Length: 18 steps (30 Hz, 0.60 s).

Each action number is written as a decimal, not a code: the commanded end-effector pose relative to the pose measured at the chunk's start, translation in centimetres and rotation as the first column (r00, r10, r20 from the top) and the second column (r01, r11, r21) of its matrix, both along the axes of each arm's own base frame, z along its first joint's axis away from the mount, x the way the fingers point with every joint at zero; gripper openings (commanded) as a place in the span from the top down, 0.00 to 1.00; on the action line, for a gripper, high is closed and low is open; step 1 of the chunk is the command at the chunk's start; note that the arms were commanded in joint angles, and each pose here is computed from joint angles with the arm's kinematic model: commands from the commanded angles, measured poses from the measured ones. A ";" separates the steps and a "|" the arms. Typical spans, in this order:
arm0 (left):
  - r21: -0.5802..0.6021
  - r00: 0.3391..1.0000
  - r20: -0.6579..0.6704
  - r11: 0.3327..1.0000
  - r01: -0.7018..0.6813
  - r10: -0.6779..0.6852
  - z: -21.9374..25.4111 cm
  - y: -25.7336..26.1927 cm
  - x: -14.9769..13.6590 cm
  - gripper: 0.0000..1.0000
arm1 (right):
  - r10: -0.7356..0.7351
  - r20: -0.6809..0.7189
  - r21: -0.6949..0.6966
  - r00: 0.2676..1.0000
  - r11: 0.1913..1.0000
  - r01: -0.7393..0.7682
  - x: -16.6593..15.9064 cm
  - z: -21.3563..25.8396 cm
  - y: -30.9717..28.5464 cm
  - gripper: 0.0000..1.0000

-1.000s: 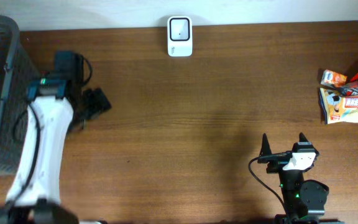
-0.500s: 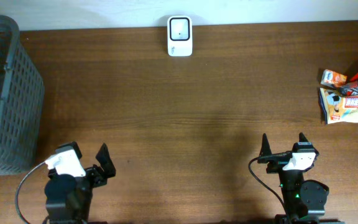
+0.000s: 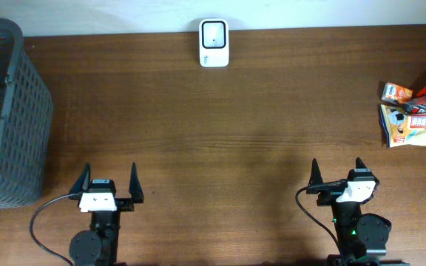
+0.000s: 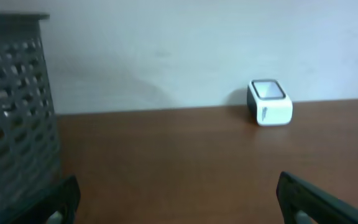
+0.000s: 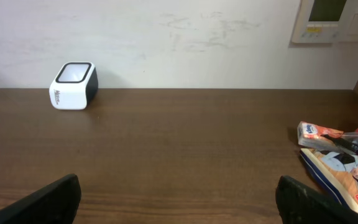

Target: Scan the item barcode

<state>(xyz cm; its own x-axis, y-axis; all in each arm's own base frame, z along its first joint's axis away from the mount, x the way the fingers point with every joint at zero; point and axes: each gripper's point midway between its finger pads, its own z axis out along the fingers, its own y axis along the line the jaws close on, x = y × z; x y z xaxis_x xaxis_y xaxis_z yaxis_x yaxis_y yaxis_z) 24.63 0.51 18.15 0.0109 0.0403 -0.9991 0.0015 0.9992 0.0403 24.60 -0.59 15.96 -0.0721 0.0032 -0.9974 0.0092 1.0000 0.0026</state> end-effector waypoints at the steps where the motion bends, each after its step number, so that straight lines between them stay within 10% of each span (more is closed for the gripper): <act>1: 0.017 1.000 -0.023 1.000 0.004 -0.003 -0.9 0.0 0.0 0.01 | 0.001 -0.003 -0.003 1.000 1.000 -0.001 0.0 -0.3 0.1 0.01; 18: -0.015 0.992 -0.085 0.995 -0.094 0.092 -2.4 0.9 -0.1 0.01 | 0.001 -0.003 -0.003 1.000 1.000 -0.001 0.0 -0.3 0.1 0.01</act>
